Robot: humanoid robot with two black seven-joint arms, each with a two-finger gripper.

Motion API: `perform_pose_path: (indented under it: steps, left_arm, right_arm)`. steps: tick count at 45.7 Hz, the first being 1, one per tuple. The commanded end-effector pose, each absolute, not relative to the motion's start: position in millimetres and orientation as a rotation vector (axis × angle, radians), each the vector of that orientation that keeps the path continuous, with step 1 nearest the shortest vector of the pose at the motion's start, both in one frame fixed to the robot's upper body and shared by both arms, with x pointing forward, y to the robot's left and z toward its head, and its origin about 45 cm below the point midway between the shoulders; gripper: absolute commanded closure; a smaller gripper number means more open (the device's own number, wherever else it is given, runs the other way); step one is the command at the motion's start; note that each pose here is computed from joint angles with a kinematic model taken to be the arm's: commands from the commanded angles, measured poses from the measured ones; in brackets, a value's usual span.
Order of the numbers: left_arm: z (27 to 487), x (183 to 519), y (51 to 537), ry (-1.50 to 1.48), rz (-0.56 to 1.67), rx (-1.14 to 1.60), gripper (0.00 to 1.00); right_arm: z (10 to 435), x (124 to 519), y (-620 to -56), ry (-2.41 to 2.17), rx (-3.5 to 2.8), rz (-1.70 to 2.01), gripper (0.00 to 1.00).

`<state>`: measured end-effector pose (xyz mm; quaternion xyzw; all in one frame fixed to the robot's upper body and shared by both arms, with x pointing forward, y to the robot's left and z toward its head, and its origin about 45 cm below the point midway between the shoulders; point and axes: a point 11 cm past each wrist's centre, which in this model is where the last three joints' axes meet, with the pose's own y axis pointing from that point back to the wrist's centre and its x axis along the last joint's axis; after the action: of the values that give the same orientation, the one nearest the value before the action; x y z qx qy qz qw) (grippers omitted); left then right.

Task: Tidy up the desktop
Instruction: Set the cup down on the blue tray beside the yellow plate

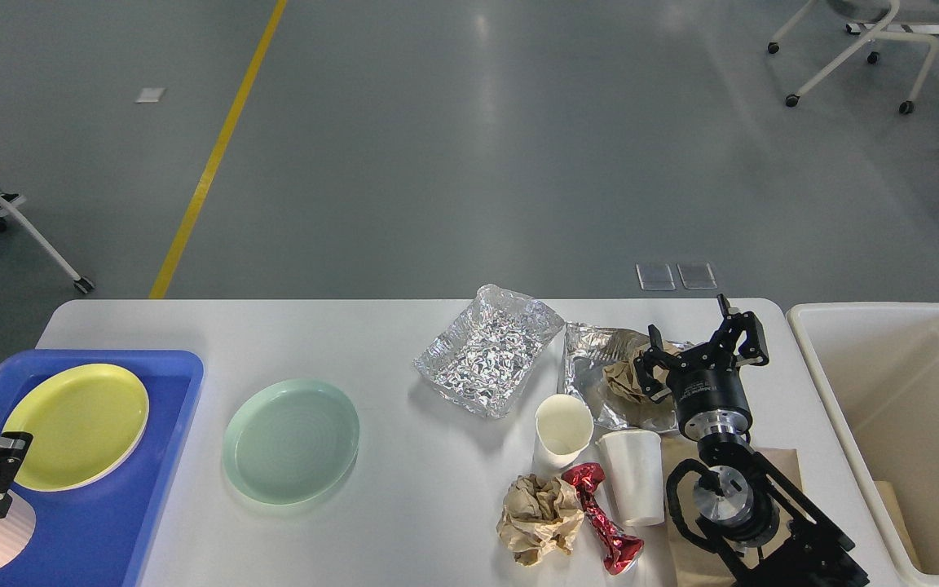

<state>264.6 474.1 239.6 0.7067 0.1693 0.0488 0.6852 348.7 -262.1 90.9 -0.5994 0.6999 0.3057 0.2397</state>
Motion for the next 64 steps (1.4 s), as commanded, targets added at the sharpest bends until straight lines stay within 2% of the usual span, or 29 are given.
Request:
perform_pose_path:
  steps: [1,16,38,40,45,50,56,64]
  left_arm:
    - [216,267,482,0.387,0.142,1.575,0.98]
    - [176,262,483,0.376,0.165,1.564,0.97]
    - [173,264,481,0.364,0.166,1.571,0.94]
    - [173,266,481,0.349,0.185,1.571,0.89]
    - [167,269,477,0.317,0.210,1.567,0.60]
    - [165,270,478,0.301,0.228,1.568,0.40]
    - [165,272,476,0.292,0.235,1.558,0.22]
    - [165,272,474,0.315,0.256,1.533,0.10]
  right_arm:
    - [91,349,-262,1.917,-1.642,0.838,0.00]
    - [91,349,-262,1.915,-1.642,0.836,0.00]
    - [91,349,-262,1.915,-1.642,0.837,0.00]
    - [91,349,-262,1.917,-1.641,0.836,0.00]
    - [91,349,-262,1.915,-1.641,0.838,0.00]
    - [91,349,-262,1.915,-1.641,0.838,0.00]
    - [91,349,-262,1.915,-1.641,0.838,0.00]
    - [91,349,-262,1.916,-1.639,0.837,0.00]
